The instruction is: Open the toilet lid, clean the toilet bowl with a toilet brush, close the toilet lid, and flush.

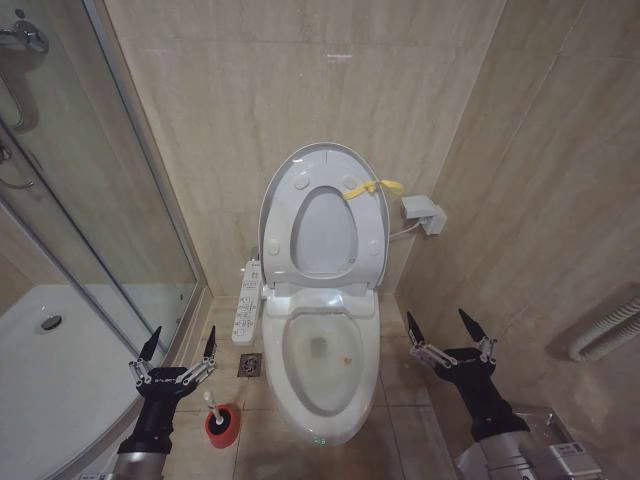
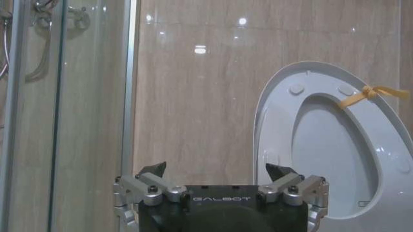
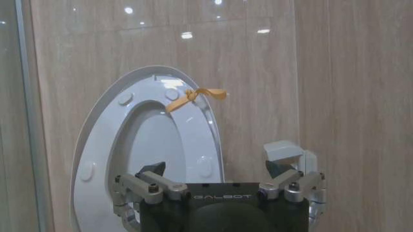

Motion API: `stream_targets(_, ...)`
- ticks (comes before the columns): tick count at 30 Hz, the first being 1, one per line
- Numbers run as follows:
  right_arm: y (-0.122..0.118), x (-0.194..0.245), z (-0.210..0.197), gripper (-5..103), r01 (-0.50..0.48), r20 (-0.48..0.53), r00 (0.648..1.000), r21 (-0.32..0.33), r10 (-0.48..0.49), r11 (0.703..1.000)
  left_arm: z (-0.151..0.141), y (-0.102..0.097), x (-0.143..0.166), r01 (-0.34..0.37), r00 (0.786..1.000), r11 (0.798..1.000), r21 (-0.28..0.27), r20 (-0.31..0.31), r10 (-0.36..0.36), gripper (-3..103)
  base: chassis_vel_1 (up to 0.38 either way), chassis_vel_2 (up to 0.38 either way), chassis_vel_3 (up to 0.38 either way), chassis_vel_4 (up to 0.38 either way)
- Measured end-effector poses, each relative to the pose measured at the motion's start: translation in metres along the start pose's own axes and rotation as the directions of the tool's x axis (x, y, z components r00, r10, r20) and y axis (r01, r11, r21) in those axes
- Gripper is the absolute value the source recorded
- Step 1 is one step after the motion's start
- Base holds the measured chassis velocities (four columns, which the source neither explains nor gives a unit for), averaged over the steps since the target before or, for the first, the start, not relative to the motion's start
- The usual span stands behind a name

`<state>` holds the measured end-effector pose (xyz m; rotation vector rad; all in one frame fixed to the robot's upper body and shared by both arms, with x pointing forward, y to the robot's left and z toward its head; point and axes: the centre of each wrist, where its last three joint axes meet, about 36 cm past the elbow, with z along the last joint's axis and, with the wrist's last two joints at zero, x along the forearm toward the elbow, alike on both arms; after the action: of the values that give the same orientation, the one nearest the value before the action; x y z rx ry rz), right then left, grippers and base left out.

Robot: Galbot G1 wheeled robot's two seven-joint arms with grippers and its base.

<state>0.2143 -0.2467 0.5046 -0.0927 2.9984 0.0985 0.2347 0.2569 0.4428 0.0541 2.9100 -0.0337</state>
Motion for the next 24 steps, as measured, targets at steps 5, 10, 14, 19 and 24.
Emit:
stream_targets(5,0.0,0.0,0.0,100,0.0,0.0,1.0,0.0,0.0,1.0,-0.005,0.002,-0.003,0.014,0.999,1.0,-0.001,-0.048,-0.014,100,0.0,0.0,0.0,0.0)
stream_targets(10,0.0,0.0,0.0,100,0.0,0.0,1.0,0.0,0.0,1.0,-0.012,0.005,-0.008,0.033,0.993,0.999,-0.001,-0.112,-0.032,100,0.0,0.0,0.0,0.0)
stream_targets(14,0.0,0.0,0.0,100,0.0,0.0,1.0,0.0,0.0,1.0,-0.019,0.005,-0.01,0.041,0.989,0.999,-0.001,-0.139,-0.041,100,0.0,0.0,0.0,0.0)
stream_targets(19,0.0,0.0,0.0,100,0.0,0.0,1.0,0.0,0.0,1.0,-0.038,0.007,-0.015,0.062,0.978,0.998,0.004,-0.199,-0.06,100,0.0,0.0,0.0,0.0)
stream_targets(24,0.0,0.0,0.0,100,0.0,0.0,1.0,0.0,0.0,1.0,-0.056,0.008,-0.018,0.078,0.965,0.997,0.01,-0.253,-0.073,100,0.0,0.0,0.0,0.0)
